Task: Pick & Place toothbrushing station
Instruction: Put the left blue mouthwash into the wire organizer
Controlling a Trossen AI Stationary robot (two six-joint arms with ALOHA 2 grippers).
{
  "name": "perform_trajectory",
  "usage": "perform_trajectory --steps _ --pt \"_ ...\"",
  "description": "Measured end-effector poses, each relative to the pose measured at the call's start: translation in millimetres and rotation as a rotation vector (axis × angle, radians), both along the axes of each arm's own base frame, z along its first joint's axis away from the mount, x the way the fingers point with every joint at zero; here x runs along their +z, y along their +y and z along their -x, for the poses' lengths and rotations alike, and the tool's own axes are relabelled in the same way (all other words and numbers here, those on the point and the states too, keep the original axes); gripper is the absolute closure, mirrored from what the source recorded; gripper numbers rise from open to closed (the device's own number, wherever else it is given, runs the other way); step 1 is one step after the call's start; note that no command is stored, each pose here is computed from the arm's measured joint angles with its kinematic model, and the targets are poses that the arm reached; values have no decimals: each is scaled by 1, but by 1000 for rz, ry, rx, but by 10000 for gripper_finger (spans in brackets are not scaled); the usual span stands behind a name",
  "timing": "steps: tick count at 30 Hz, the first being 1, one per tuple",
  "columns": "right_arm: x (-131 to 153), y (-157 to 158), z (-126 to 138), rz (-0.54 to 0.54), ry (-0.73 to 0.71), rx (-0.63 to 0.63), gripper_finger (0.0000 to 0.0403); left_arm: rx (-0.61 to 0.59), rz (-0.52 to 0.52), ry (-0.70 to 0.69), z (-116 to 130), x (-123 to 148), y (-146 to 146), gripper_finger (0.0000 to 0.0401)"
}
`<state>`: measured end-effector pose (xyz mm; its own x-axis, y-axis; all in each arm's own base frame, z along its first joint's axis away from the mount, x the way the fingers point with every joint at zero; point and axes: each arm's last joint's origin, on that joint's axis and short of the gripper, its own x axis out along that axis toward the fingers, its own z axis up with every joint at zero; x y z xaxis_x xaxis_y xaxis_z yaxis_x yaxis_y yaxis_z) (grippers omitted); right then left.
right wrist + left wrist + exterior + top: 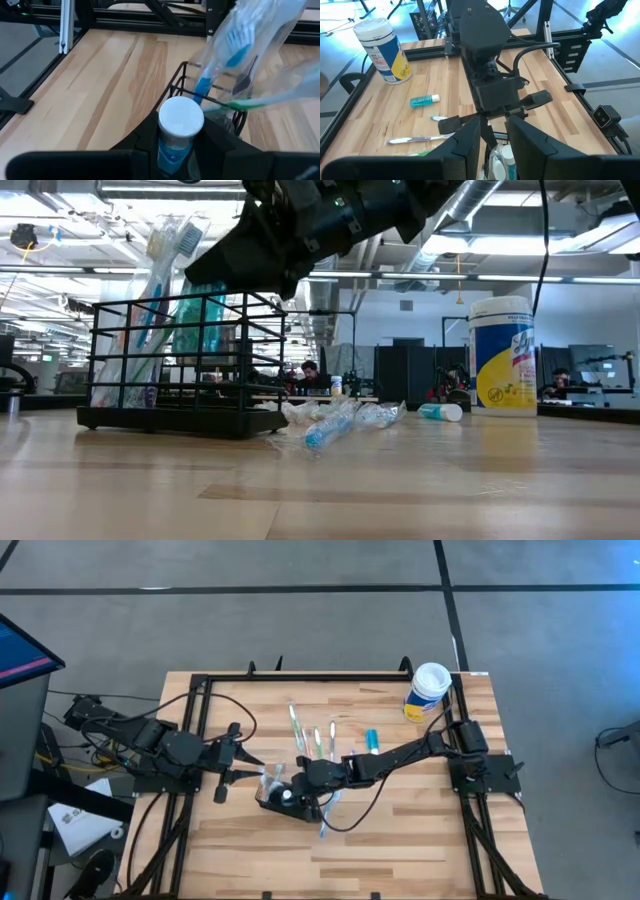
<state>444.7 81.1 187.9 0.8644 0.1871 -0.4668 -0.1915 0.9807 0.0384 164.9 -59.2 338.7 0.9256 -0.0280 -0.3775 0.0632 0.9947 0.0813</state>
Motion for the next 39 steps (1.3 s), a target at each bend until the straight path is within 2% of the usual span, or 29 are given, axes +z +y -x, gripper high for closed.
perform_trajectory --steps 6,13,17,30,35,39 --pt "-2 -2 -1 1 5 -5 320 0 1 -1 0 0 0 306" --pt "-24 -4 -11 -18 15 -10 320 0 1 -3 0 0 0 306" --pt "-24 -9 -11 -64 33 7 320 0 1 -2 0 0 0 306" --pt "-25 -10 -11 -65 36 -4 320 0 2 -4 0 0 0 306" --pt "-25 -10 -11 -67 37 -6 293 0 2 -4 0 0 0 306" --pt "-25 -10 -11 -66 37 -6 299 0 2 -4 0 0 0 306"
